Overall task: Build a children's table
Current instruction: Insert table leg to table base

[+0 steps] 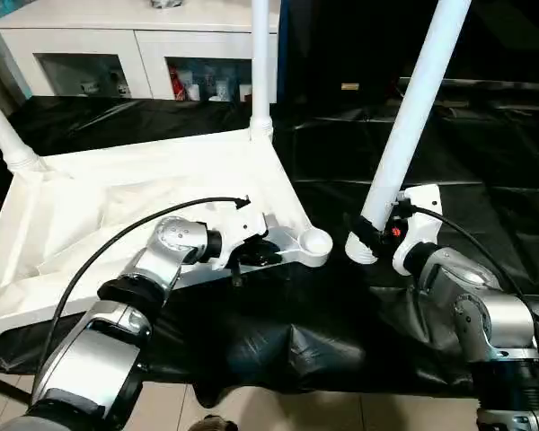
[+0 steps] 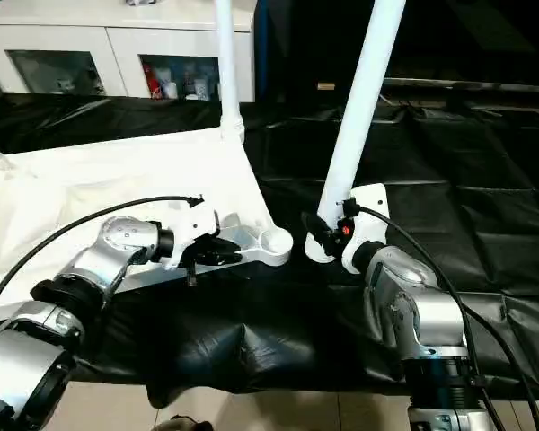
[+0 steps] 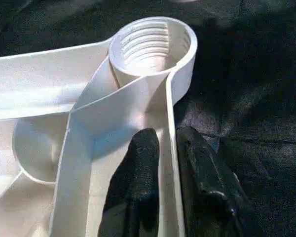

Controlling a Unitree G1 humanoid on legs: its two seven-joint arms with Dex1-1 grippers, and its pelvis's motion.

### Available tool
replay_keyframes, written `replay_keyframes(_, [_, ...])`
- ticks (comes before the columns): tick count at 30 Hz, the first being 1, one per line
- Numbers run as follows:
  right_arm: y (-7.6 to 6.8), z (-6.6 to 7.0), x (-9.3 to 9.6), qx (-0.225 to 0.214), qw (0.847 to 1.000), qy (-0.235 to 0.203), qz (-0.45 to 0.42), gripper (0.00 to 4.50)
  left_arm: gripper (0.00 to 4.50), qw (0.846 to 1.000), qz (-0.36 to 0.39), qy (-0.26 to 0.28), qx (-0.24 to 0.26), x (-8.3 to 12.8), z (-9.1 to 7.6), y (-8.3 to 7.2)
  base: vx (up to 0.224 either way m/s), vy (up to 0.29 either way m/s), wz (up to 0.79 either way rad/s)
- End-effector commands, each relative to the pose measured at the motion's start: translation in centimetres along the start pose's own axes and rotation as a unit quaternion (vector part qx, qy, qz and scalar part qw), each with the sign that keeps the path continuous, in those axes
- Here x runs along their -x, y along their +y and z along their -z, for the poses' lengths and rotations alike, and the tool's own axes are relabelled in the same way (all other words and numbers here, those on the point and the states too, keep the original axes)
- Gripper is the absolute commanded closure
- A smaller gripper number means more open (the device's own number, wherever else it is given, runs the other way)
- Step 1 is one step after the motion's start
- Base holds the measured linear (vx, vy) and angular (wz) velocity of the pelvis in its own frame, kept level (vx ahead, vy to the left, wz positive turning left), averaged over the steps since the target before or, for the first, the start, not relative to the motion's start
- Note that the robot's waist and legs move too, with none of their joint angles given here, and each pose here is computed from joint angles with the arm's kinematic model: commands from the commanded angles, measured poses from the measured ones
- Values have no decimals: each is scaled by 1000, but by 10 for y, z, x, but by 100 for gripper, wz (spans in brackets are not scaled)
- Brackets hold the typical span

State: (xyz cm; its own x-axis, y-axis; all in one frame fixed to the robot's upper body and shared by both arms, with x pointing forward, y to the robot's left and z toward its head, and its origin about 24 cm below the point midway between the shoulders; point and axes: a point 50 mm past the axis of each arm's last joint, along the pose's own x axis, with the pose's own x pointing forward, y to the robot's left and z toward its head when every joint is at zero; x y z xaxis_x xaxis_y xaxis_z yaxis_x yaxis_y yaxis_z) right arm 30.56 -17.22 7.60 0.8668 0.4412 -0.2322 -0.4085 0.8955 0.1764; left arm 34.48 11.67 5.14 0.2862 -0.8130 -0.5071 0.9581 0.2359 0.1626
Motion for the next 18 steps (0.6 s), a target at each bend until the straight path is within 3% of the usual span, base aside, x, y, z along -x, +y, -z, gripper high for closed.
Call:
replay_keyframes(1, [4,-12,-1,11,1000,-18,-12,257,375,1000,-11,24,16,10,13,1,0,0,0])
replay_keyframes(8, [5,-13,-2,11,1000,-22,-15,257,375,998,0,48,30,14,19,1,0,0,0])
replay_keyframes(11, [7,-16,-2,12,999,-29,-20,257,409,998,0,52,34,16,20,1,0,0,0])
replay_keyframes(18, [22,-40,-4,32,991,-86,-93,257,442,998,-1,55,40,20,22,3,0,0,0])
